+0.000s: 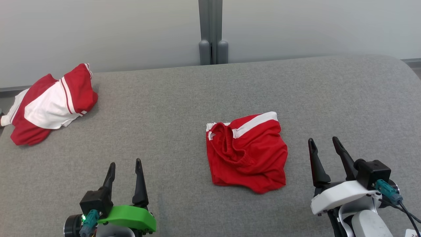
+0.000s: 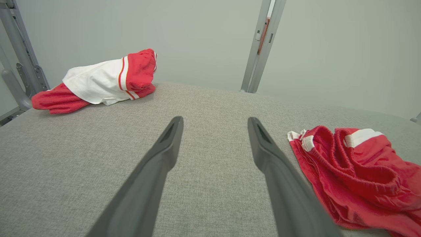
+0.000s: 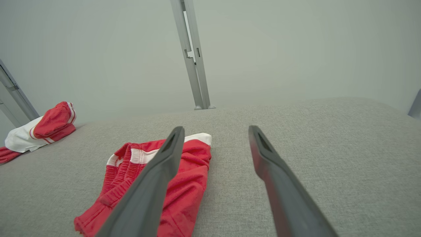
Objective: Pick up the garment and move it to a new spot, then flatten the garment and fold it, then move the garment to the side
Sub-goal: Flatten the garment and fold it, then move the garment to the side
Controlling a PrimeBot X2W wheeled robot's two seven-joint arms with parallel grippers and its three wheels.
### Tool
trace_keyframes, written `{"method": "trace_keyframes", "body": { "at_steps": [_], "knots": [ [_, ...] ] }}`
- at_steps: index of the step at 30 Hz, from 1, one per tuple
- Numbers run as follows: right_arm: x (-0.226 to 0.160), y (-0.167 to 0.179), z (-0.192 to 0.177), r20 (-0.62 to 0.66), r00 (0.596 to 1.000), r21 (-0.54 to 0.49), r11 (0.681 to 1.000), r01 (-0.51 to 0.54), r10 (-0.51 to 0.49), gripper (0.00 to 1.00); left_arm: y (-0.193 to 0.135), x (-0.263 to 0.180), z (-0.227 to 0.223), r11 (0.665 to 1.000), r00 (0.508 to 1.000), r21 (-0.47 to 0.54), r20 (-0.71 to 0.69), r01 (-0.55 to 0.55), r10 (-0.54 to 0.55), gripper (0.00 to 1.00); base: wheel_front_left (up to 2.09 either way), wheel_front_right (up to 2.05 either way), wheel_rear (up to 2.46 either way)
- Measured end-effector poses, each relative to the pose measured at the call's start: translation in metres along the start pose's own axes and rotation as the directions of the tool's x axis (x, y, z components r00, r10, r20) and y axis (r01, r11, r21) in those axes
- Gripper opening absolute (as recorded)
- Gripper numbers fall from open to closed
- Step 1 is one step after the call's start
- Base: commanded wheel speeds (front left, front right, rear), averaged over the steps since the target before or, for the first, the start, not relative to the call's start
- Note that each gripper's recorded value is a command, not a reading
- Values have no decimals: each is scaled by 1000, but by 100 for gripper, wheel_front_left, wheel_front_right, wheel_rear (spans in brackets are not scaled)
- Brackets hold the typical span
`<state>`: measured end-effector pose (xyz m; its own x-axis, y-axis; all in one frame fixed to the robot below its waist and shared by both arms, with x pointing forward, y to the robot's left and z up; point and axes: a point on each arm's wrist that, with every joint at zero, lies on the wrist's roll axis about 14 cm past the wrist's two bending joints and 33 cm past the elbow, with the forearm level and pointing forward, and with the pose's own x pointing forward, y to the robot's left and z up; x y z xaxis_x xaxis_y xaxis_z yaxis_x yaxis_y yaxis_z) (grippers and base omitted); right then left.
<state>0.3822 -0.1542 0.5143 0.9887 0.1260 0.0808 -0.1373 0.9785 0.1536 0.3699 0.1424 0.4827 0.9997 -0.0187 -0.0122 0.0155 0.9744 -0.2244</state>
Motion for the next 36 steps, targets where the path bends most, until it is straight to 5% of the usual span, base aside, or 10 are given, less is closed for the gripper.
{"method": "trace_keyframes", "body": {
  "at_steps": [8,18,29,36],
  "knots": [
    [3,-22,-14,-73,995,2,998,64,-63,100,0,3,-5,1000,1000,-4,-16,0,0,100,0,0,0],
    [57,-29,-16,-223,973,-57,998,41,-53,100,7,18,-12,999,999,-22,-36,-27,26,100,0,0,0],
    [71,5,-107,-568,820,31,997,-69,74,100,41,16,-14,991,990,-10,-45,-133,132,100,0,0,0],
    [68,23,-141,-661,738,89,991,-99,133,100,58,10,-17,983,981,2,-54,-184,184,100,0,0,0]
  ]
}}
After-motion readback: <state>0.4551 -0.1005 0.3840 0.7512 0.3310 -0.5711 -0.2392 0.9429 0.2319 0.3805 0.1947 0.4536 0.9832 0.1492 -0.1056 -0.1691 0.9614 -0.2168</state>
